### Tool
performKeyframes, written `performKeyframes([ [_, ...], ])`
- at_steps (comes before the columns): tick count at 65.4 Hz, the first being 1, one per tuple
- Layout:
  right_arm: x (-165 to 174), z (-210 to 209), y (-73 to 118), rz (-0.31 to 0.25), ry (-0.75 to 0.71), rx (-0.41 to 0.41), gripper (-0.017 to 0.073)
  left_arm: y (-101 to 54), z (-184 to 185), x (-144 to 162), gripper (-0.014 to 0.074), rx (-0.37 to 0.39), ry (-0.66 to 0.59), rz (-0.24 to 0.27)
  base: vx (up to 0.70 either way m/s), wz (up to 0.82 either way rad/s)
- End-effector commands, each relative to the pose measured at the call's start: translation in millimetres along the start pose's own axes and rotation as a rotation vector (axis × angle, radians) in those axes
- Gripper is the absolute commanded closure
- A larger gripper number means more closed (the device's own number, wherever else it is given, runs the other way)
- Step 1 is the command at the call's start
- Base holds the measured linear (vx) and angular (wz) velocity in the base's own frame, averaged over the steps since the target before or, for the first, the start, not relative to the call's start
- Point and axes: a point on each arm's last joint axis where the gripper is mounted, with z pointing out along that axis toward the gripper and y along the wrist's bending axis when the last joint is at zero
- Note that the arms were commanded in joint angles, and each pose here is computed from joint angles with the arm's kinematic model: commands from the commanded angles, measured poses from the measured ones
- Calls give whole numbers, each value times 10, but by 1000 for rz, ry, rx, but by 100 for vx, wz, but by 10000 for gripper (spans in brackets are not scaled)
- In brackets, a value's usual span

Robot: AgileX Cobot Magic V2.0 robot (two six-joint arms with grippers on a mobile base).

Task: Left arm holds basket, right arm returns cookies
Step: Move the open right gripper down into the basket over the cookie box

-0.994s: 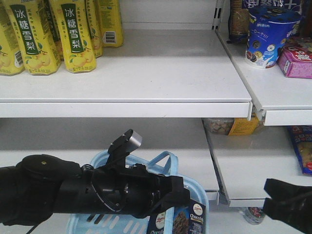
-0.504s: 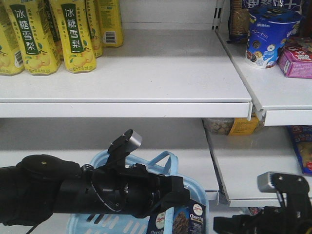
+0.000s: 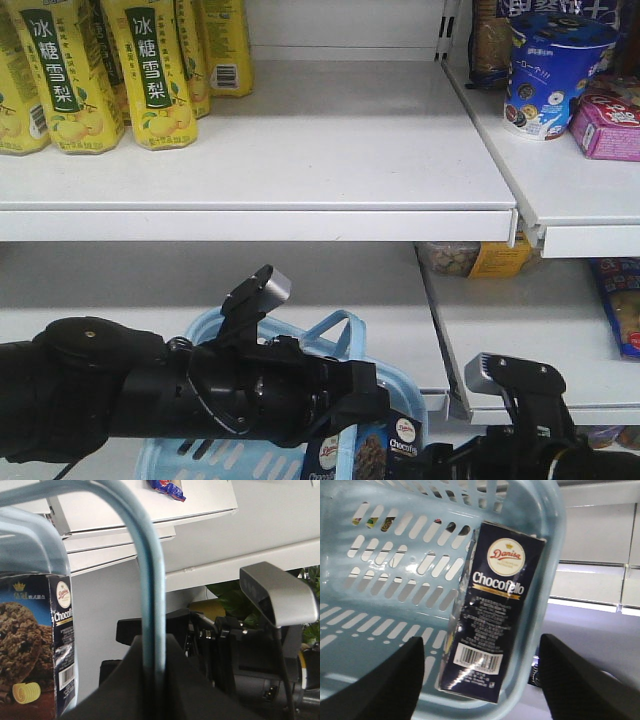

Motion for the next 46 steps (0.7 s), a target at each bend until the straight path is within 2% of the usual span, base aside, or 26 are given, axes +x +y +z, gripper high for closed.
performKeyframes([
  [1,-142,-15,106,-4,-35,-29,83,-200,-103,-60,600,71,-39,32,0,0],
  [11,-189,81,129,8,1,-15,83,-200,-103,-60,600,71,-39,32,0,0],
  [37,-260,419,135,141,89,26,85,-200,-103,-60,600,71,-39,32,0,0],
  [46,-266,502,125,111,111,38,85,-200,-103,-60,600,71,-39,32,0,0],
])
